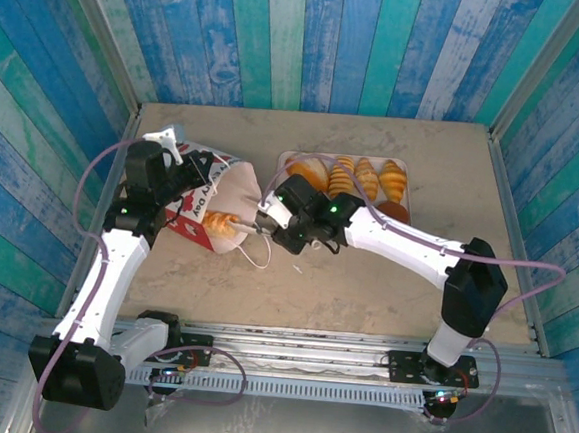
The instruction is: Take the fake bread out of the paper bag
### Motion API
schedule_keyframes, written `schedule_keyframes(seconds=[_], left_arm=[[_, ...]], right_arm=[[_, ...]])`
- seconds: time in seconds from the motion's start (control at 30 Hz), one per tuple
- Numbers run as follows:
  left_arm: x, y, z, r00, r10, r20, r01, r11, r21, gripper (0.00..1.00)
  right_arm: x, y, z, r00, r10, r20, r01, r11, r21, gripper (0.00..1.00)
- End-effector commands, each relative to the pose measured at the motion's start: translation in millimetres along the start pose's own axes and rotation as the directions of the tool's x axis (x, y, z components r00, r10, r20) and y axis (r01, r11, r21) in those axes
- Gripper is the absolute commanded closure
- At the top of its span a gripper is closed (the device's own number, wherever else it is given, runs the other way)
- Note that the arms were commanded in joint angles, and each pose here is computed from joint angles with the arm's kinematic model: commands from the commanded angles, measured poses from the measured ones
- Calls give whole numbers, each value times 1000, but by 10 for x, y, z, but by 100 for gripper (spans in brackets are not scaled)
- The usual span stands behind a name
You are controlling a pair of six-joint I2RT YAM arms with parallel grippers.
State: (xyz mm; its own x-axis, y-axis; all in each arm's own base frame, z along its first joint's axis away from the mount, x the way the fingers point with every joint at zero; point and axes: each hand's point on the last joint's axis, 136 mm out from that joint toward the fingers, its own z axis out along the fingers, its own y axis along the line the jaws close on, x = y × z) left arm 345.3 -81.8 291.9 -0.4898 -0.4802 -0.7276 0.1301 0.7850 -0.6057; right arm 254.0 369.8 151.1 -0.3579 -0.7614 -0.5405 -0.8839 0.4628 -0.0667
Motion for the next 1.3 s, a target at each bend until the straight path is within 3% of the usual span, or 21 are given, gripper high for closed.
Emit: schedule_keyframes(seconds=[0.0,0.5,1.27], left_arm=[[-29,-55,-4,1000,22,11,-22,999,25,100],[-5,-46,10,1000,16,6,-17,999,29,100],[-25,-68,18,1000,15,7,-15,999,37,100]], right_arm=[[-87,106,22,1000,11,-5,-11,998,-70,47],[-31,141,296,994,34,-108,-47,992,-114,45],[-54,152,381,992,40,-119,-58,988,-145,48]])
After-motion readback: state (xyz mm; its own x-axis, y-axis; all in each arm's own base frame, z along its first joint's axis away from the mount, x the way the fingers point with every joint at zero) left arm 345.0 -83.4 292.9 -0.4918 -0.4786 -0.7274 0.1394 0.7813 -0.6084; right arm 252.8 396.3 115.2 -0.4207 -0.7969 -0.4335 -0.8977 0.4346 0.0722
